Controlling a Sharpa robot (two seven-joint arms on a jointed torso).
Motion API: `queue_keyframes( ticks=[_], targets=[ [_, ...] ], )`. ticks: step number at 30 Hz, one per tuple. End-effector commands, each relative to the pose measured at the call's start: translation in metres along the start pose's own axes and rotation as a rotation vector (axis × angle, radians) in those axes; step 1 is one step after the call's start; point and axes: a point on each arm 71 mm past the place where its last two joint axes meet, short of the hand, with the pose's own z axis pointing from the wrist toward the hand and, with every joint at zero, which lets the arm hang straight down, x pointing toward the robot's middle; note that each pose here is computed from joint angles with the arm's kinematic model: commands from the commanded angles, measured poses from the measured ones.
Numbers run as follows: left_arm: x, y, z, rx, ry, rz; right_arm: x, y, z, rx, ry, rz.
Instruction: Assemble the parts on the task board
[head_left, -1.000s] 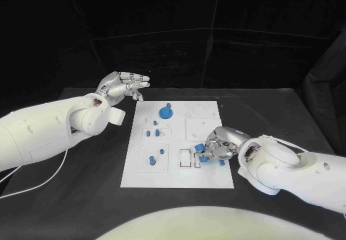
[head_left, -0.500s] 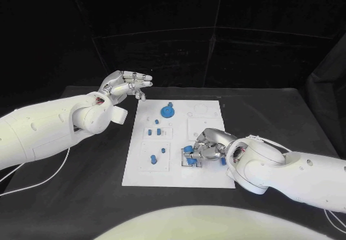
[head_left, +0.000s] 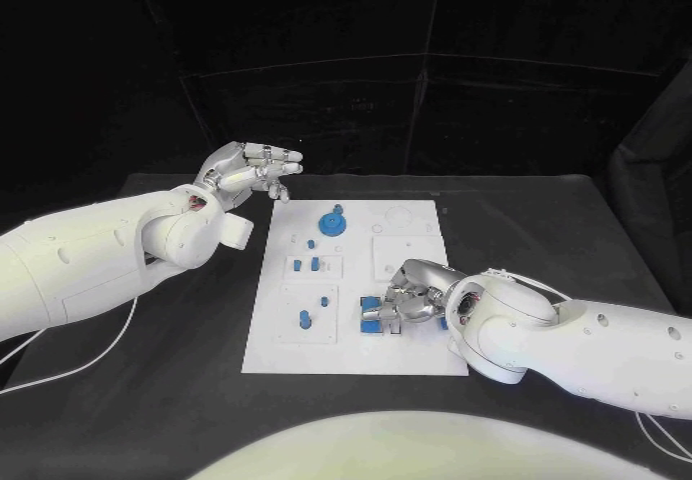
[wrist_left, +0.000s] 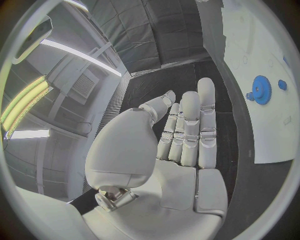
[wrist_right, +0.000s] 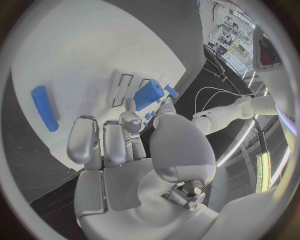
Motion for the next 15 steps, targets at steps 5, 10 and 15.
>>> queue_keyframes(
  ticks=[5, 10, 15],
  targets=[
    [0.0007, -0.0014, 0.0003, 0.006, 0.01, -0.007, -0.0034, 0.0019, 0.0011, 0.0, -0.047, -0.024],
    [0.0005, -0.0014, 0.0002, 0.005, 0.009, -0.007, -0.0031, 0.0023, 0.0003, -0.015, -0.038, -0.035],
    [0.0002, -0.0014, 0.0001, 0.005, 0.009, -0.007, -0.0007, 0.0042, -0.0007, -0.042, -0.004, -0.064]
  ],
)
